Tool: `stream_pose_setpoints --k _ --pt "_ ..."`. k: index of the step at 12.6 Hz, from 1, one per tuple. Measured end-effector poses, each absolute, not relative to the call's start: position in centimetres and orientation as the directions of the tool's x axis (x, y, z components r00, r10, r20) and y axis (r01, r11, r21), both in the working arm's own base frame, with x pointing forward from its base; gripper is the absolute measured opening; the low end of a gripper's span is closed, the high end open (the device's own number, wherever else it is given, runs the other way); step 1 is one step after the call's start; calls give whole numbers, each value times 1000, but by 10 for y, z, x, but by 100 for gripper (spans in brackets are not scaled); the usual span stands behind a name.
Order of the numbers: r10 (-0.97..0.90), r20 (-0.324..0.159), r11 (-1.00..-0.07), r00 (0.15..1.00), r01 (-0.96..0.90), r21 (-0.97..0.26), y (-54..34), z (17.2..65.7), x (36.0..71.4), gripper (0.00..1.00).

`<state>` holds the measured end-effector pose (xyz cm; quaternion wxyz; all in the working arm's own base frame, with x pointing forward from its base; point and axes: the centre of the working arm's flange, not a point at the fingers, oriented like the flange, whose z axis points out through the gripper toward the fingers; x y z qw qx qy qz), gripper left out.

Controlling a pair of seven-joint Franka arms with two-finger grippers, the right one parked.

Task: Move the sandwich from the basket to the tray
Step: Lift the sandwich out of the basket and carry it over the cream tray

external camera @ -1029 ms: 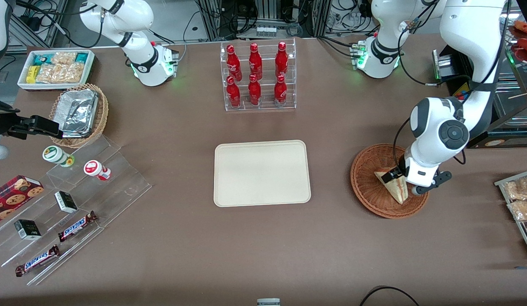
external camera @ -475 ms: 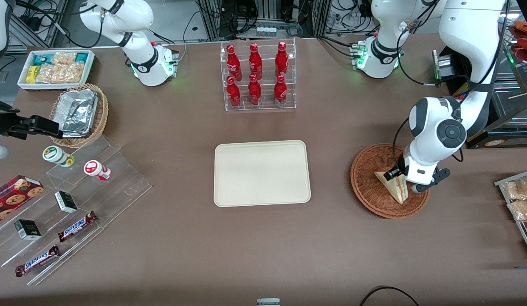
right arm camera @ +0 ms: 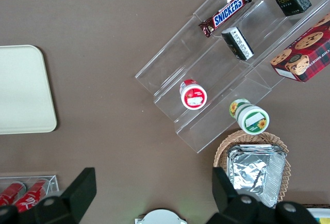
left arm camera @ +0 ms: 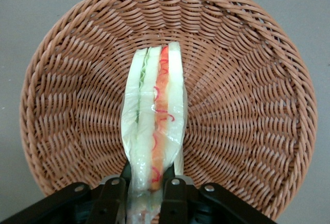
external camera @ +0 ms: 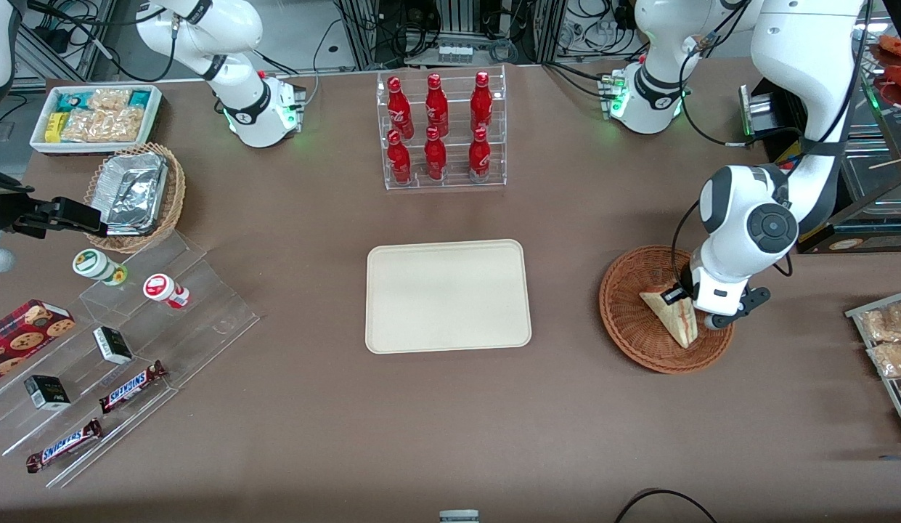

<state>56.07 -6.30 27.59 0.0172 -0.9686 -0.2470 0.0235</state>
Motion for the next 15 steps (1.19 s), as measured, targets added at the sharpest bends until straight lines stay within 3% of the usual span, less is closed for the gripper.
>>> stream_pose_setpoints --k 3,6,15 --pt "446 -85 -894 891 439 -88 -88 323 577 15" --pt "386 -89 -921 918 378 -93 -131 357 584 15" --pt "76 -79 -995 994 71 -66 -344 341 545 15"
